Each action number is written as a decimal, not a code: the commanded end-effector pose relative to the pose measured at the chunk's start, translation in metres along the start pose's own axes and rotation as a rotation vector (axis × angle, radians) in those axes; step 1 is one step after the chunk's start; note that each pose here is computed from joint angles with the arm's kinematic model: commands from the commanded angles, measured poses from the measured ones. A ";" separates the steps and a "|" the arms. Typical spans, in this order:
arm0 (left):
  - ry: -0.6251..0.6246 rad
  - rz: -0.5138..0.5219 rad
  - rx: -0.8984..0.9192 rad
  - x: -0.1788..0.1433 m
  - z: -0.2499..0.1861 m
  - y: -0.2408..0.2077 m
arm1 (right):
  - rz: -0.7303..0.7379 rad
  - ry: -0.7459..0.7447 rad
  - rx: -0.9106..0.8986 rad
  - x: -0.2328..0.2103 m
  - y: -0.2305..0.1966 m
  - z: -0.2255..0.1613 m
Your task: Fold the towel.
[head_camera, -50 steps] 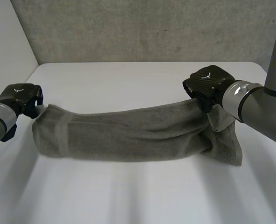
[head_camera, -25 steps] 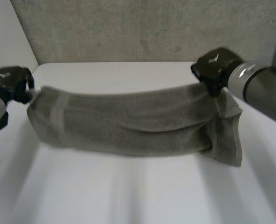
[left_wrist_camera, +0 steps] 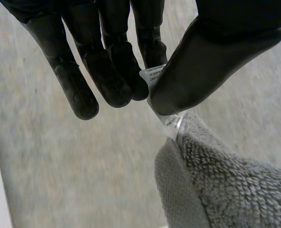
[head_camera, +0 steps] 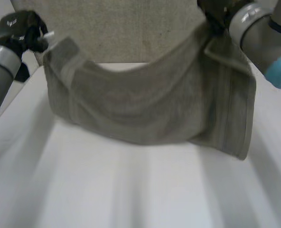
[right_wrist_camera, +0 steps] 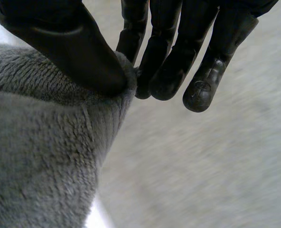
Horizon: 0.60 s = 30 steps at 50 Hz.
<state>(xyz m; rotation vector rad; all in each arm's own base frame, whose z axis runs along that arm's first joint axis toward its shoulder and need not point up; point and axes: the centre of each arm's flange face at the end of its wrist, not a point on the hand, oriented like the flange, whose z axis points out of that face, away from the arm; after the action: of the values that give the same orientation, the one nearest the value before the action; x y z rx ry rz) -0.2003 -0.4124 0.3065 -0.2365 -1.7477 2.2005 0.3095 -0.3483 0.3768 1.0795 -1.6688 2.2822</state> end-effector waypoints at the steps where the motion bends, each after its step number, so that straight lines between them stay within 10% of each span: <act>1: -0.014 -0.047 0.364 0.005 0.041 -0.085 | -0.008 0.347 0.450 0.050 -0.077 0.014; 10: 0.053 -0.251 0.510 -0.003 0.039 -0.102 | 0.031 0.149 0.400 0.026 -0.068 0.008; 20: 0.059 -0.269 0.170 -0.051 0.000 0.032 | 0.060 -0.451 -0.191 -0.074 0.052 -0.035; 30: 0.175 -0.245 -0.059 -0.063 -0.064 0.116 | -0.056 -0.571 -0.358 -0.109 0.125 -0.078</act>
<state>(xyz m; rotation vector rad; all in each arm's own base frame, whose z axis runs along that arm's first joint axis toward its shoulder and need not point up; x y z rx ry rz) -0.1449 -0.4220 0.2164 -0.1019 -1.5653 1.9984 0.3081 -0.3051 0.2375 1.7187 -2.1116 1.7177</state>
